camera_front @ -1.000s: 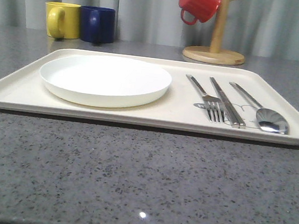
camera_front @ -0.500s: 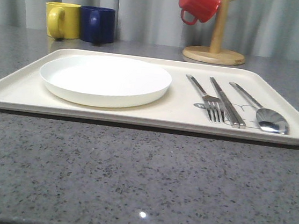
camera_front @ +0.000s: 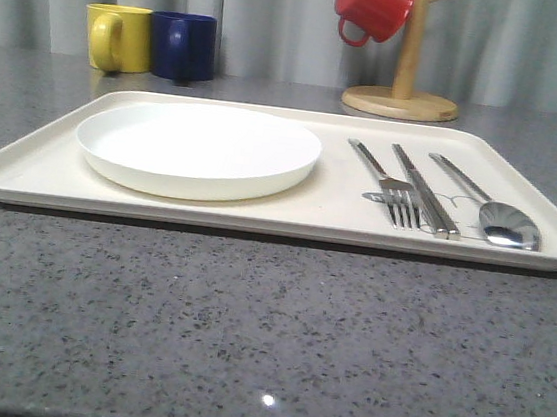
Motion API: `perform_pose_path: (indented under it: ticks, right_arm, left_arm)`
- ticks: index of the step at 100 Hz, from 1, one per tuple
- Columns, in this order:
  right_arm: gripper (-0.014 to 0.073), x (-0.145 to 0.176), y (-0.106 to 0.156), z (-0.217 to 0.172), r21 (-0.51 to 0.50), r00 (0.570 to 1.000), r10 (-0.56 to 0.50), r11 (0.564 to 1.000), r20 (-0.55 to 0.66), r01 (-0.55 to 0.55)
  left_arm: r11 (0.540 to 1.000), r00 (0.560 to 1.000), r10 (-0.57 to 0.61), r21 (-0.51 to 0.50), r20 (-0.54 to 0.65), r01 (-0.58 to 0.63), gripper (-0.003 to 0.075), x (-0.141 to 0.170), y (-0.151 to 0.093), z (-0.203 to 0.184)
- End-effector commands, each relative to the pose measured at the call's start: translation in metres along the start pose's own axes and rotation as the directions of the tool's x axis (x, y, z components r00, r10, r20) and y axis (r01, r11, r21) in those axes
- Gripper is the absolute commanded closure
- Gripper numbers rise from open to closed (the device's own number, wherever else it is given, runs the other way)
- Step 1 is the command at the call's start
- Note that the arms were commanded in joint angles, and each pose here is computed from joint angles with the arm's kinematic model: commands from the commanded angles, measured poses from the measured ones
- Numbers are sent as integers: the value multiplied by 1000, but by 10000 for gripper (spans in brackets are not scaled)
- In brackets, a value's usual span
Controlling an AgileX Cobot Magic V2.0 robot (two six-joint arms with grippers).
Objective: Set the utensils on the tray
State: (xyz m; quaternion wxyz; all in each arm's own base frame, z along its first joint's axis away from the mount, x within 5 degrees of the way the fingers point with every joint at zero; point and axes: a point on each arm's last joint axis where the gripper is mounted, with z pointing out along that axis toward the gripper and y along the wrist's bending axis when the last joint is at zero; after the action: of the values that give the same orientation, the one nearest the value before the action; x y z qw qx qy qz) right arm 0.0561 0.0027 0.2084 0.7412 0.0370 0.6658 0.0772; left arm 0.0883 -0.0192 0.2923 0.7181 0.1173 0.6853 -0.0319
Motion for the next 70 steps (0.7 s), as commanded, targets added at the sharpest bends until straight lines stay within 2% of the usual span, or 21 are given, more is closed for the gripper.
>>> perform_pose_path:
  ticks: [1, 25, 42, 70]
  right_arm:
    - [663, -15, 2, -3, -15, 992, -12, 1000, 123, 14]
    - [663, -15, 2, -3, -15, 992, -12, 1000, 123, 14]
    - [663, -15, 2, -3, -15, 992, -12, 1000, 123, 14]
    - [663, -15, 2, -3, -15, 992, -12, 1000, 123, 14]
  left_arm:
    - [999, 995, -26, -43, 101, 31, 738, -5, 3, -6]
    - [988, 992, -51, -137, 119, 67, 738, 31, 5, -27]
    - [987, 990, -49, -147, 135, 69, 738, 55, 1, -36]
    - [985, 985, -67, -144, 157, 90, 738, 75, -2, -41]
